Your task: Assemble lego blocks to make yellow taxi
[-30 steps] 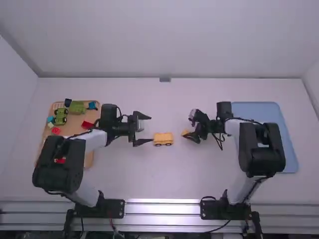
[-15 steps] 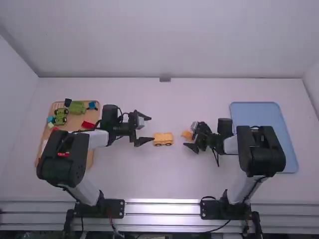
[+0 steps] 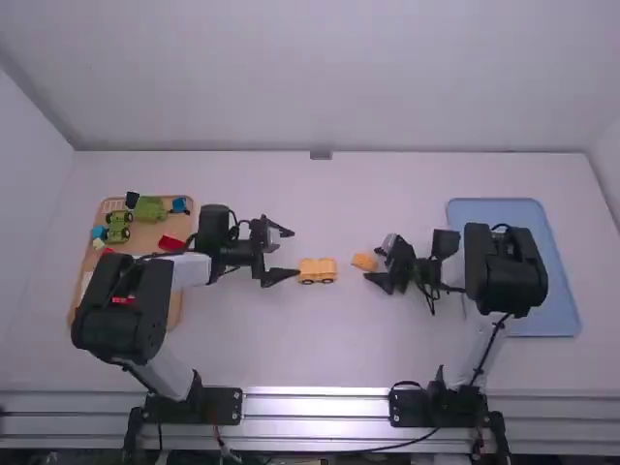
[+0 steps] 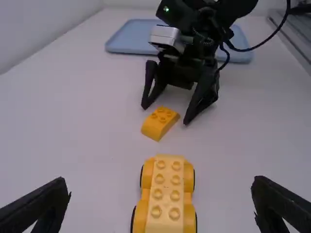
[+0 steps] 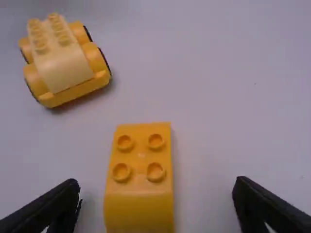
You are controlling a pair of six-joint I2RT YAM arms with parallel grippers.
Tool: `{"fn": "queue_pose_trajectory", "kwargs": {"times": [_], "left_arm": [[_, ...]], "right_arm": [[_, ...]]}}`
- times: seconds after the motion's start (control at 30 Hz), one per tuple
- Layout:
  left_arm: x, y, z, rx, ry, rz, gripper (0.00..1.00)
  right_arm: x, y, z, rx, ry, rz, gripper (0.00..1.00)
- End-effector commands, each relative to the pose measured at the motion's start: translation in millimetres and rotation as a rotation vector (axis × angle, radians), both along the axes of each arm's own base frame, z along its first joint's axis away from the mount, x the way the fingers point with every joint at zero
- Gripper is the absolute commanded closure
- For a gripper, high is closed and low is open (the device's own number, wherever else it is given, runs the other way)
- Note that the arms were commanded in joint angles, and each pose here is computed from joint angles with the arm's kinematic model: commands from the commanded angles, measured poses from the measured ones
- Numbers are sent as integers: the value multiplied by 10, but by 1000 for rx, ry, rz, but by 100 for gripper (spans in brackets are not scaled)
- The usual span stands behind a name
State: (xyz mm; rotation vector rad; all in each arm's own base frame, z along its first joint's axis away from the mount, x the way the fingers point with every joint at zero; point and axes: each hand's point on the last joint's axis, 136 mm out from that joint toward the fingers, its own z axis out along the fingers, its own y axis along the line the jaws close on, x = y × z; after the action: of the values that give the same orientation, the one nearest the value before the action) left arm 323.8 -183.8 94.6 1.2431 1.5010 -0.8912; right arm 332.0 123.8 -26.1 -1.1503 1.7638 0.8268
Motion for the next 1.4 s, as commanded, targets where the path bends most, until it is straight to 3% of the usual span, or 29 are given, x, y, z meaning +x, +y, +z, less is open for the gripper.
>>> {"fn": "queue_pose_trajectory", "kwargs": {"times": [0.0, 0.1, 0.23, 0.33, 0.63, 0.97, 1.37], "left_arm": [[-67, -11, -31, -15, 29, -15, 1], [-99, -48, -57, -8, 30, -23, 1], [-75, -75, -154, 44, 33, 6, 1], [-106, -138, -178, 57, 31, -5, 1], [-43, -77, -289, 115, 52, 51, 1], [-51, -53, -308, 119, 63, 55, 1], [-64, -74, -308, 118, 66, 49, 1]], "right_arm": [[2, 58, 31, 22, -46, 56, 34], [8, 98, 29, 17, -28, 66, 38], [18, 180, 20, -1, -38, 87, 32], [79, 226, -65, -60, 5, 57, 46], [112, 200, -67, -56, 82, -1, 50], [12, 186, -14, -85, 78, 34, 51], [-6, 47, -108, -210, 113, -10, 57]]}}
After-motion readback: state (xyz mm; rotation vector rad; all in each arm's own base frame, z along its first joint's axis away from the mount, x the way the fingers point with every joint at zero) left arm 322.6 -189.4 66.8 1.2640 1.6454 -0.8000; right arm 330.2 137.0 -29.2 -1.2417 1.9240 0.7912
